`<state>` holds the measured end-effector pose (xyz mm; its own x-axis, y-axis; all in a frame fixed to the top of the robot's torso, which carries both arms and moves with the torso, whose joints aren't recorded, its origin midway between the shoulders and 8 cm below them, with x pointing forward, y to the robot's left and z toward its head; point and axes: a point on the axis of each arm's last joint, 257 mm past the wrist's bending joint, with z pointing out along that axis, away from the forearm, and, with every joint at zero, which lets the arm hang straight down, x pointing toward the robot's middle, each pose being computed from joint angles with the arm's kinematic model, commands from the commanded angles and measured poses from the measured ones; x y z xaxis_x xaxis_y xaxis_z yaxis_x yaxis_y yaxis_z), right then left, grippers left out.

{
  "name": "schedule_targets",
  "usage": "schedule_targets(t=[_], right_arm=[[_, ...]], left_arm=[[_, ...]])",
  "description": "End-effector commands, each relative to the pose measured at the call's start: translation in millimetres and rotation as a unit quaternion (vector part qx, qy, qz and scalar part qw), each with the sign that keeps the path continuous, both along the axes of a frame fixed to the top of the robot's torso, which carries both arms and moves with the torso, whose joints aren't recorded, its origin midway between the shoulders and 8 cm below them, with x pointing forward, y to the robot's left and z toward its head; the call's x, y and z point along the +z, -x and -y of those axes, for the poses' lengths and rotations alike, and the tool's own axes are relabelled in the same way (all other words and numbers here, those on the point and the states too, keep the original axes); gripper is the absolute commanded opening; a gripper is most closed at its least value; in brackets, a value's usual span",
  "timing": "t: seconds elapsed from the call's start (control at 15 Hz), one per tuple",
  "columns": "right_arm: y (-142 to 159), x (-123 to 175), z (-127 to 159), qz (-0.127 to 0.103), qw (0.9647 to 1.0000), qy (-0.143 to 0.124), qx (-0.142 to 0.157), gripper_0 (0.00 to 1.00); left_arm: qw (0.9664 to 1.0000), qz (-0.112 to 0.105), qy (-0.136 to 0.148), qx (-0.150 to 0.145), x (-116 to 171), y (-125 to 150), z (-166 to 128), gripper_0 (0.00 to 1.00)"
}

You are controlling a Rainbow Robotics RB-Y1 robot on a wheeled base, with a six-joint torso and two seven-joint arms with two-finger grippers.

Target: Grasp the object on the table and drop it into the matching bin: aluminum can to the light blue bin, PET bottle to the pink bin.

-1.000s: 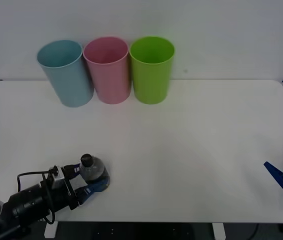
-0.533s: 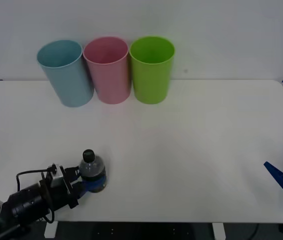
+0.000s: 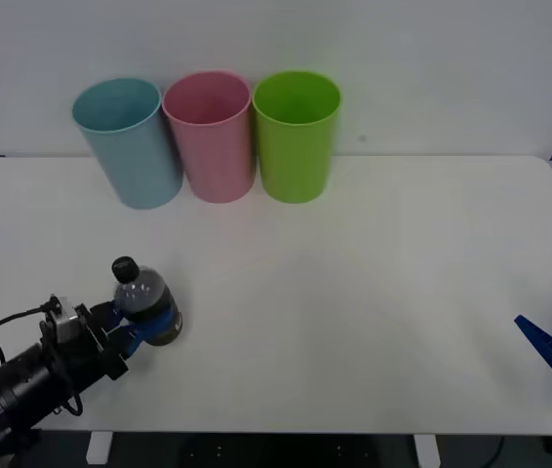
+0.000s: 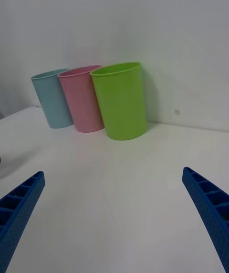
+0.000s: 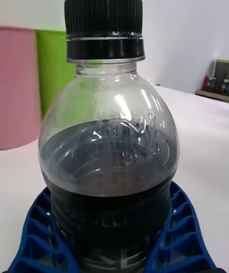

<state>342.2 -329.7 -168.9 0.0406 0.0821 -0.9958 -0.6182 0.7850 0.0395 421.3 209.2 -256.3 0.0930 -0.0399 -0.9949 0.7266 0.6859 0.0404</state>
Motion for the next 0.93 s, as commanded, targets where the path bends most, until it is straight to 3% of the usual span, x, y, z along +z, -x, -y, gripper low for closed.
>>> schedule_targets(t=[0.07,0.47,0.93], right_arm=[[0.0,0.0,0.0,0.000,1.0000,0.000,0.000,1.00],[0.0,0.0,0.0,0.000,1.0000,0.000,0.000,1.00],[0.0,0.0,0.0,0.000,1.0000,0.000,0.000,1.00]], left_arm=[[0.9997,-0.004,0.019,0.017,18.6,-8.5,-14.1,0.00],[0.9969,0.005,0.047,0.063,60.9,-35.3,-26.5,0.00],[0.9918,-0.004,0.125,0.028,138.4,-47.1,-4.9,0.00]])
